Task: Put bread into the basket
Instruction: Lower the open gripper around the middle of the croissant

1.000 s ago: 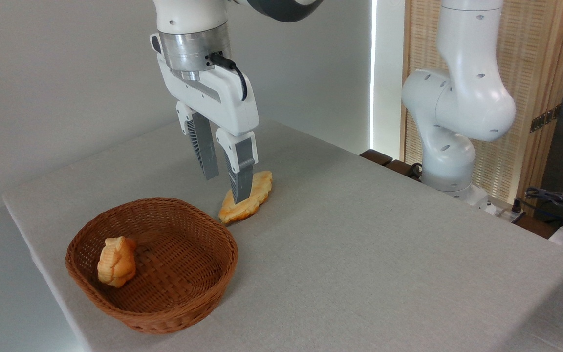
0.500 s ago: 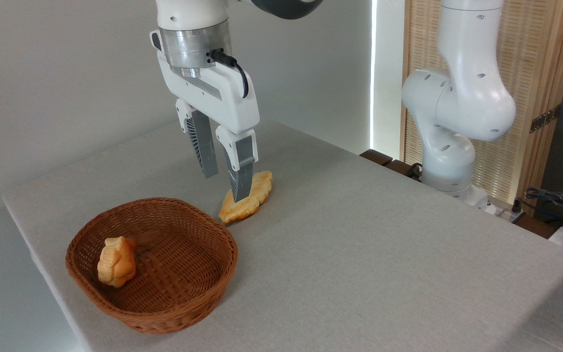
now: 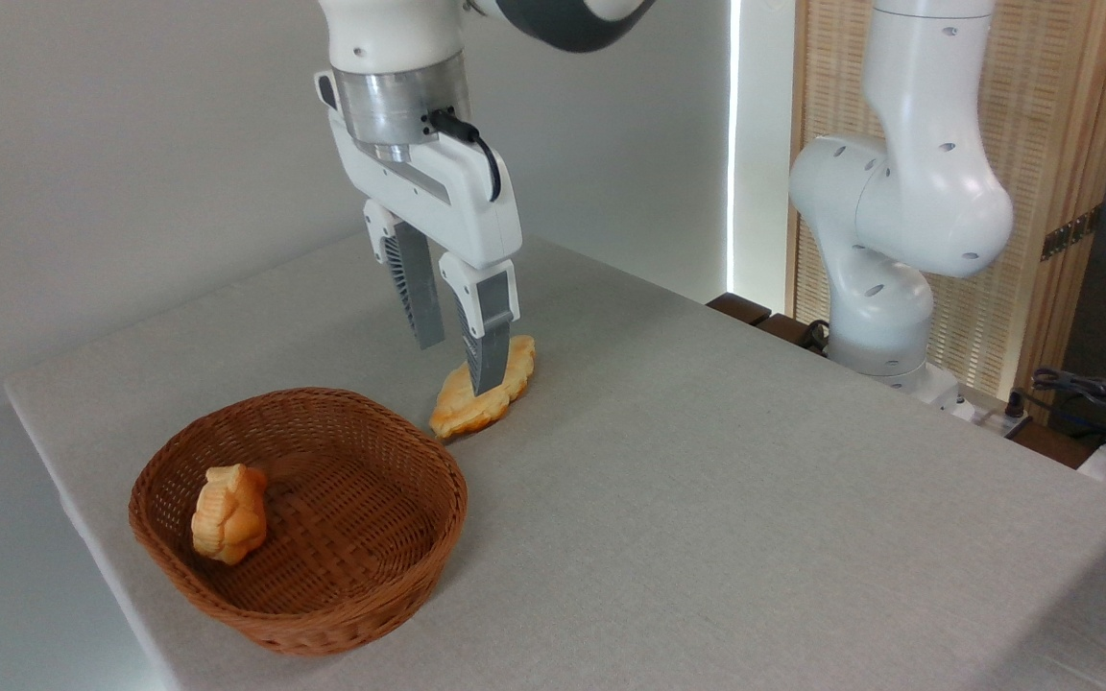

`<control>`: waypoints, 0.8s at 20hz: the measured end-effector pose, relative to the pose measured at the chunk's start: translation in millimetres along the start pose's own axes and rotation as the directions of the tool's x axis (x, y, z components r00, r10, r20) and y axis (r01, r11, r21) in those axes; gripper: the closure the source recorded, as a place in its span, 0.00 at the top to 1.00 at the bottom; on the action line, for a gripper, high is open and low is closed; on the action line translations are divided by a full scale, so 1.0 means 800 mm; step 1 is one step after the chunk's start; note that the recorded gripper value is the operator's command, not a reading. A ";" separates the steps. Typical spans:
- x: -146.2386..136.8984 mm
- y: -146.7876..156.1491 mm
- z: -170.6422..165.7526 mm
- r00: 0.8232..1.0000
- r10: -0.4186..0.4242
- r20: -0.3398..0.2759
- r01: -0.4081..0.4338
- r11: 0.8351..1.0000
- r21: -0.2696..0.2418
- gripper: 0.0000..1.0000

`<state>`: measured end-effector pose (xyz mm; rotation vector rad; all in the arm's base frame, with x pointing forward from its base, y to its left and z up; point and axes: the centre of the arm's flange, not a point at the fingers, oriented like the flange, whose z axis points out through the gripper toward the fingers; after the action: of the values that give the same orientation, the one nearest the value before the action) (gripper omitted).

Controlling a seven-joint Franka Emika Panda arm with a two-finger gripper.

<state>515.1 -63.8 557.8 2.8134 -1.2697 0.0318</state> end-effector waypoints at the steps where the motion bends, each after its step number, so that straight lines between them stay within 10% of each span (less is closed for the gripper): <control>1: 0.005 0.014 0.010 1.000 0.020 0.011 -0.019 1.000 -0.011 1.00; 7: 0.032 0.093 0.089 0.996 -0.063 0.070 0.067 0.996 -0.052 1.00; 16: 0.050 0.139 0.147 0.939 -0.343 0.031 0.344 0.938 -0.049 1.00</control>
<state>457.3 -174.3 446.5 2.9501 -0.7502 -0.0476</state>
